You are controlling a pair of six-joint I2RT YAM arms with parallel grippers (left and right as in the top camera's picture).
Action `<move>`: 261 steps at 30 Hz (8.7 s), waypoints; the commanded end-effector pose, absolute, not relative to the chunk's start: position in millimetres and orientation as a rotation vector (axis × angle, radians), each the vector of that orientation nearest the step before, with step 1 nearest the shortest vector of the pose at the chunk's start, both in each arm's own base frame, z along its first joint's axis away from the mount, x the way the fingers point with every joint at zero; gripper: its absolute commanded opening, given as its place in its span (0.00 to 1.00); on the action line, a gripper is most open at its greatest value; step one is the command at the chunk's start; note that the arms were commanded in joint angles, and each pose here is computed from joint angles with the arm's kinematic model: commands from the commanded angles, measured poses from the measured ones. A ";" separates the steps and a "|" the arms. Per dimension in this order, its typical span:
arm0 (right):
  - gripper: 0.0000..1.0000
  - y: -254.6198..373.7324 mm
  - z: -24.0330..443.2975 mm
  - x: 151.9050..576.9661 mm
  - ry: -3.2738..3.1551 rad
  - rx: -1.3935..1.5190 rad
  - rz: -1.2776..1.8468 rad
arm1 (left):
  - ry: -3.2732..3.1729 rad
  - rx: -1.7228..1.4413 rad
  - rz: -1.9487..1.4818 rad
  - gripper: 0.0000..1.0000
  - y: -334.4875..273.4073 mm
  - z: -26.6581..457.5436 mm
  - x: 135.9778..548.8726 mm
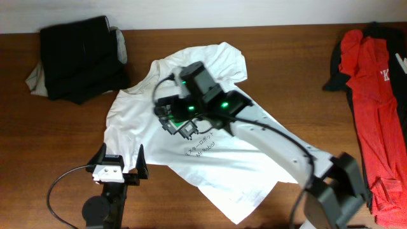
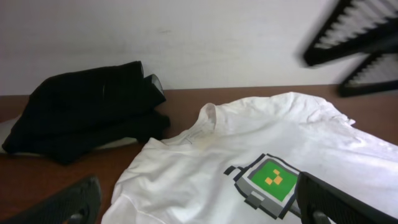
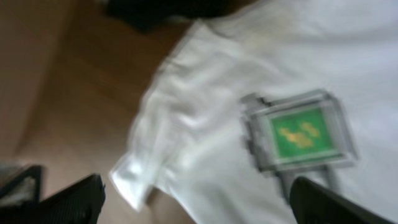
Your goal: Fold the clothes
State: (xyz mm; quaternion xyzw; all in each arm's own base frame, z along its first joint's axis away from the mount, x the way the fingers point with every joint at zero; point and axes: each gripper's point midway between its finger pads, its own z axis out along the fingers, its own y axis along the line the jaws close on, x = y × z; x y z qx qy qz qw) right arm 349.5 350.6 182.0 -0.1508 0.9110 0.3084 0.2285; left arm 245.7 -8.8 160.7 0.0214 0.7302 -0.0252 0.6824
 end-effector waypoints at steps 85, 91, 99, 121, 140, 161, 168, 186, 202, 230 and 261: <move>0.77 113.4 127.7 190.2 3.429 -0.034 0.151 | 1.640 0.047 -0.055 0.99 -8.5 158.8 245.8; 0.79 146.6 74.4 137.4 3.512 -0.220 0.122 | 1.640 0.047 -0.055 0.99 -8.5 158.7 245.8; 0.99 130.3 56.3 133.9 3.158 0.371 -0.285 | 1.640 0.047 -0.055 0.99 -8.5 158.6 245.8; 0.61 110.4 -2.8 107.2 3.186 0.718 0.134 | 1.640 0.047 -0.055 0.99 -8.5 158.6 245.8; 0.05 112.2 -3.8 120.3 3.128 0.697 0.150 | 1.574 0.174 -0.372 0.99 -55.9 175.7 236.4; 0.04 113.6 -3.8 125.2 3.116 0.642 0.162 | 2.734 -0.822 0.041 0.99 46.1 87.9 265.1; 0.04 113.8 -3.8 125.4 3.115 0.642 0.163 | 2.863 -0.933 0.139 0.99 56.5 38.5 236.3; 0.04 121.5 9.9 140.6 3.084 0.561 0.195 | 3.070 -1.001 0.173 0.01 49.3 2.6 213.0; 0.04 67.9 310.2 170.1 2.460 0.498 0.320 | 2.044 -0.668 -0.132 0.01 36.3 393.3 188.1; 0.99 -31.6 257.3 401.0 2.594 0.793 0.087 | 2.719 -0.433 -0.175 0.99 -15.0 196.1 472.9; 0.99 25.5 173.0 271.3 2.880 0.726 -0.101 | 3.185 -0.716 -0.137 0.99 -26.2 64.9 196.5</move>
